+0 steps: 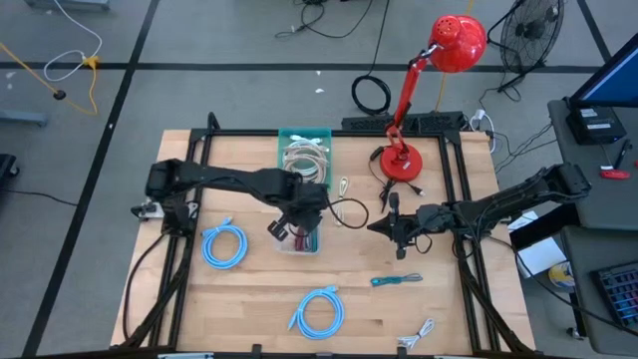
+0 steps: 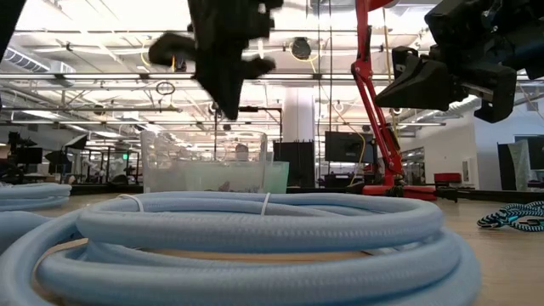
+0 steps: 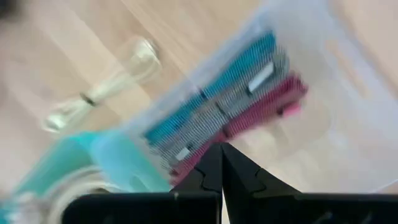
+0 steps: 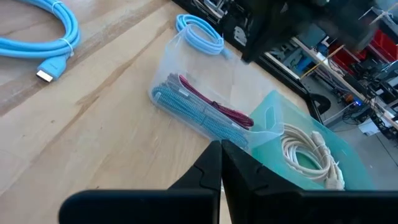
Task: Pick & Place USB Port
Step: Put the blue black tied USB cable into the transparent bin
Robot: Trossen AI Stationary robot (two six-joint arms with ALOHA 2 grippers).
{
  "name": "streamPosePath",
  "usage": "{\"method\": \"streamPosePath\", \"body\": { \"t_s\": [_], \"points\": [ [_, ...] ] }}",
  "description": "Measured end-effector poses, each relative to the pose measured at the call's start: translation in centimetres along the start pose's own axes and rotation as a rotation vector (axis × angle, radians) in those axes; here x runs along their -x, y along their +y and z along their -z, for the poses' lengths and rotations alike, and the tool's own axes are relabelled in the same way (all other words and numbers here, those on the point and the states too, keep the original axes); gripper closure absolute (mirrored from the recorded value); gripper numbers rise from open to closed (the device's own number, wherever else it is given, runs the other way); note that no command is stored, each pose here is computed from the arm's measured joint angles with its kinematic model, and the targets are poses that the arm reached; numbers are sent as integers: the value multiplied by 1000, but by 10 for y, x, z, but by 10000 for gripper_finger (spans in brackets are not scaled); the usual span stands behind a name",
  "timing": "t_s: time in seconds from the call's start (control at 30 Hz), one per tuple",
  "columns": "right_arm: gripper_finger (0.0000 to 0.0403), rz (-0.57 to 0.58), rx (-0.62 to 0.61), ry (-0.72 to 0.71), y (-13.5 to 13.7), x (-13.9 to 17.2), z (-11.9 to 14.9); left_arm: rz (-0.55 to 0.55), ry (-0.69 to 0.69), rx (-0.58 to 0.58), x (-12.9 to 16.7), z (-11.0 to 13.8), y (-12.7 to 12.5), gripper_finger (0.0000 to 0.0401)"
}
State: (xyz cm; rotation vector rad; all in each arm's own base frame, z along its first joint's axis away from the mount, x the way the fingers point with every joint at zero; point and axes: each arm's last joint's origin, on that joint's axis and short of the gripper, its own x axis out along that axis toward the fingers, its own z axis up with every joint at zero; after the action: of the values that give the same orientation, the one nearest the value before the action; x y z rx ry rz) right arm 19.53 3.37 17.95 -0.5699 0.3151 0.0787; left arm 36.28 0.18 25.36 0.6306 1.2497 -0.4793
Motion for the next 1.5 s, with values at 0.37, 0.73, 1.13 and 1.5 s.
{"method": "streamPosePath", "body": {
  "t_s": [0.37,0.73,1.13,1.5],
  "points": [
    [403,-87,-27,-49,28,9,-16,-78,-207,60,26,-37,-43,401],
    [403,-172,-79,-23,83,44,-43,-120,-210,136,20,-54,-73,401],
    [403,-364,-268,273,109,66,-55,-270,-220,274,23,-63,-78,401],
    [402,-324,-177,543,114,39,-62,-587,-163,555,56,-42,-81,401]
  ]
}}
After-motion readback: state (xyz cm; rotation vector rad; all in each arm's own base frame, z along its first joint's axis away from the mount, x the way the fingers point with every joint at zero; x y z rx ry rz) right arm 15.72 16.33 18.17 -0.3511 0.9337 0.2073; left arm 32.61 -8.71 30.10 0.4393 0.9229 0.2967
